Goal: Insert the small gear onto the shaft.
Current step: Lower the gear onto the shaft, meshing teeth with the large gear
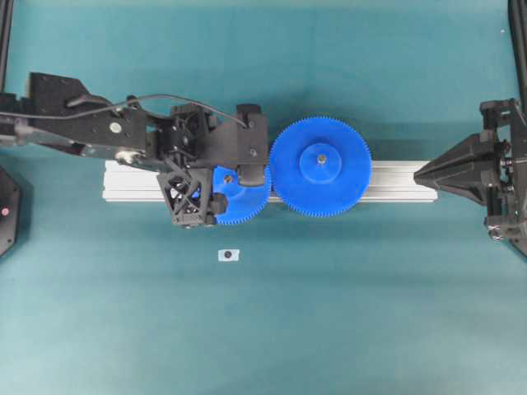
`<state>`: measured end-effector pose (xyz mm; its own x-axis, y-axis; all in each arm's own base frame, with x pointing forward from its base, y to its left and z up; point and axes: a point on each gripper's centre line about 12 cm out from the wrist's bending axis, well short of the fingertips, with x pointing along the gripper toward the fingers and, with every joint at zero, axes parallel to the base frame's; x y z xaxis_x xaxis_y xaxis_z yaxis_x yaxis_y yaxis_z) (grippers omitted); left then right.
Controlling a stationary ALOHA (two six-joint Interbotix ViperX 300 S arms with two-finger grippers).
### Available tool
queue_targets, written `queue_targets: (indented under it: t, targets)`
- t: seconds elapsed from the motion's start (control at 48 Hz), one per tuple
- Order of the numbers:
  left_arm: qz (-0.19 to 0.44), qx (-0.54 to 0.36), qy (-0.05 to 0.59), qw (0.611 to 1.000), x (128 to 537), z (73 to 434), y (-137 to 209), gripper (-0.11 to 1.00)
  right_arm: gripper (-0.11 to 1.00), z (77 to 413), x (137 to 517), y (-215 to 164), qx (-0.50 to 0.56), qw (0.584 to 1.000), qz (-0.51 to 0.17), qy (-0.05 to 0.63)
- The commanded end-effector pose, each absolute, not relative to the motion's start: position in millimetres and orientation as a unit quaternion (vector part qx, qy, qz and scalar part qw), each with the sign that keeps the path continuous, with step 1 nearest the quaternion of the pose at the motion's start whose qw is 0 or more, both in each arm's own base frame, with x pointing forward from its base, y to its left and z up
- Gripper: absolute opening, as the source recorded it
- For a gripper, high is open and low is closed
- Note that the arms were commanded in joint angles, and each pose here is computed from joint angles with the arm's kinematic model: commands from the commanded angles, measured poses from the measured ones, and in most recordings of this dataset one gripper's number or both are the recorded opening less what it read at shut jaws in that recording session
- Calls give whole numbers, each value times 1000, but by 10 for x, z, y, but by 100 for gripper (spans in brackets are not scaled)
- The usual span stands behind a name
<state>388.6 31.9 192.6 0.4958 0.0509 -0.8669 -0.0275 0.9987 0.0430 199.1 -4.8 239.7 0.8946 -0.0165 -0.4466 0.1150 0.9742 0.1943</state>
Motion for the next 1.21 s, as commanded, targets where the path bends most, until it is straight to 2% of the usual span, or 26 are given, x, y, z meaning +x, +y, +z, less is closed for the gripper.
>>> queue_targets:
  t: [0.0,0.312,0.521,0.875,1.187]
  targets:
    - [23,15,473,881,3908,2157,321,87,13,2444,2012,-52,116,968,-35,219]
    - [25,14,463,886,3855,2259,322,87,13,2429,2010,-52,117,968,-36,221]
    - [27,9,475,879,3799,2065,323,87,13,2423,2006,-52,117,968,-36,220]
    - [37,-14,484,874,3942,1759,321,87,13,2429,2009,-52,117,968,-36,217]
    - [42,-40,465,884,4136,1756,208,87,13,2435,2006,-52,117,969,-35,216]
